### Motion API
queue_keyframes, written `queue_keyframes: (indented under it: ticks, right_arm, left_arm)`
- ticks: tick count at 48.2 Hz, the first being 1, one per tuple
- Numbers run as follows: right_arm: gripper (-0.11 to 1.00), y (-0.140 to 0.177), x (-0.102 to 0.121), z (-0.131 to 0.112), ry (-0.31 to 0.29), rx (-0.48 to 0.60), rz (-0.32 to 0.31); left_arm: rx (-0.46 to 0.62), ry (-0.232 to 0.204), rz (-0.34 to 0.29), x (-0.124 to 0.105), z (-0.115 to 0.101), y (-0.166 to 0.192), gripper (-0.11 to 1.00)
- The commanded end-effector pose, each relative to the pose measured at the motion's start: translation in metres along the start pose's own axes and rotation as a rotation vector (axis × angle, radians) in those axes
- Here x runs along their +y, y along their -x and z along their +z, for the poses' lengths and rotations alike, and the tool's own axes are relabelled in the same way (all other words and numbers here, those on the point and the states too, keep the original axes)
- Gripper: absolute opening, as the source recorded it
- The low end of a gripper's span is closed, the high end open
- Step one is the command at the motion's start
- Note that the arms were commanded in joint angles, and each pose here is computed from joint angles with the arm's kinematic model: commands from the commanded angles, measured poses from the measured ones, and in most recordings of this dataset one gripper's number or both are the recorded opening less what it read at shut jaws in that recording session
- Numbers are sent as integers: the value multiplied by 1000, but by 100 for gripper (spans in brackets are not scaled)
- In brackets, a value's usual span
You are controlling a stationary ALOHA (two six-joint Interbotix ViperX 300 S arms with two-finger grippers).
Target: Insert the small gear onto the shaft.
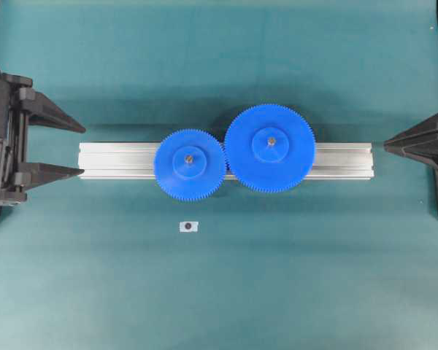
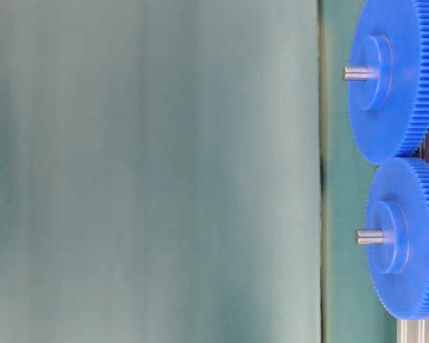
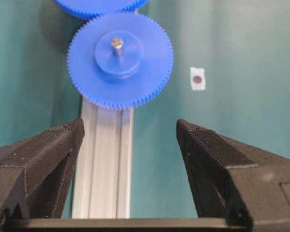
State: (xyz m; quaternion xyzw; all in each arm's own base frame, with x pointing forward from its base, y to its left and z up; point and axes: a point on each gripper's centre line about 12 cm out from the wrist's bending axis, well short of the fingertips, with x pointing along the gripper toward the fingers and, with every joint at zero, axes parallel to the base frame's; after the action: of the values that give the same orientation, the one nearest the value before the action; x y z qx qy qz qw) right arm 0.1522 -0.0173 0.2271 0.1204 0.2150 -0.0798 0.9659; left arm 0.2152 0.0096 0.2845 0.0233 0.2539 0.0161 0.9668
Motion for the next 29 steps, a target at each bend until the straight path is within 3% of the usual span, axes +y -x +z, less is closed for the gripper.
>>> queue_keyframes:
  ticks: [1,29]
  right_arm:
    - [8,0,1,4,-2,-8,0]
    - [8,0,0,4,-3,-8,-1]
  left_arm:
    - [-17,-4,-1,0,5,1,76]
    - [-8,-4,-2,-1,2,0,76]
